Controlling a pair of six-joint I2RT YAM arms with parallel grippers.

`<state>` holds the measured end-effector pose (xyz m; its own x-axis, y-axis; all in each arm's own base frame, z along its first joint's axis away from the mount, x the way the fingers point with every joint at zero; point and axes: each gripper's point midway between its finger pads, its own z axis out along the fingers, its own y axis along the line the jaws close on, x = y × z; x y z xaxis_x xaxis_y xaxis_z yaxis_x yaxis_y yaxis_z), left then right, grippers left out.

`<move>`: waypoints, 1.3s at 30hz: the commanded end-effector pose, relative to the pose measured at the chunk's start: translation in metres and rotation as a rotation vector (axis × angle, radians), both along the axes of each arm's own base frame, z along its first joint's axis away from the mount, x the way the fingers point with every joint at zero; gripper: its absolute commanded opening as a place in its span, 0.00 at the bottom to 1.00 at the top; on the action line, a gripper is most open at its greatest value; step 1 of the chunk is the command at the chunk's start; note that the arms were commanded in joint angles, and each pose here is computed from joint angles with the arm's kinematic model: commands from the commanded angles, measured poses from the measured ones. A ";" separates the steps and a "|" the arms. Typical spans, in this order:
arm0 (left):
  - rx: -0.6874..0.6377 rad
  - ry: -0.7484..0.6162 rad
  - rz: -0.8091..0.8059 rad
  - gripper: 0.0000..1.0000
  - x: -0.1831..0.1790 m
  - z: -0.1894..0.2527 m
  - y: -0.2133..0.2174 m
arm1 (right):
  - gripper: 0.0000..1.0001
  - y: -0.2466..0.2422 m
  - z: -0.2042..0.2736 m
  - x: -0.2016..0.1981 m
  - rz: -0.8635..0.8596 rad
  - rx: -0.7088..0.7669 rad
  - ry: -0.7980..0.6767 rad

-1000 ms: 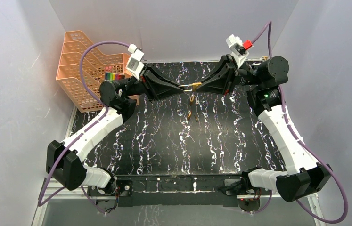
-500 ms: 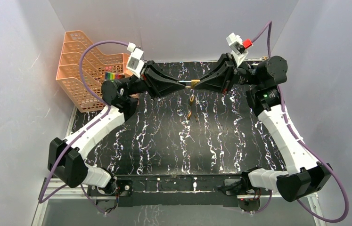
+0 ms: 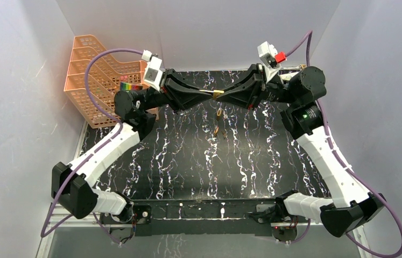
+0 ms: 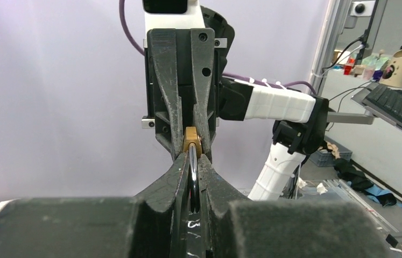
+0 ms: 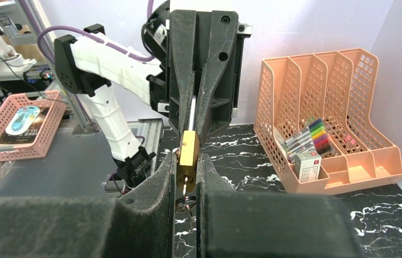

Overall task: Lock with the key
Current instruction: Lock the lock.

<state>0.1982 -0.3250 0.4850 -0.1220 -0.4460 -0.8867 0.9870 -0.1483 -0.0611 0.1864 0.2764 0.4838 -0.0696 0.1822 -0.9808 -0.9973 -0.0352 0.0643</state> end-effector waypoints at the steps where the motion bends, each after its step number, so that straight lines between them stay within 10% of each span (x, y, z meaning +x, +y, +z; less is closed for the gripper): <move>1: 0.176 0.063 -0.064 0.00 -0.013 -0.049 -0.029 | 0.00 0.015 0.004 -0.008 -0.007 0.000 -0.026; 39: 0.198 0.049 0.108 0.00 0.017 -0.043 0.048 | 0.00 -0.024 0.007 0.021 -0.117 -0.025 -0.044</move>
<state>0.2142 -0.2993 0.4371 -0.1795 -0.2822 -0.9424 0.9838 -0.0500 -0.1724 0.2006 0.2735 0.4481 -0.1720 0.0810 -0.9818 -0.9848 0.0098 0.1733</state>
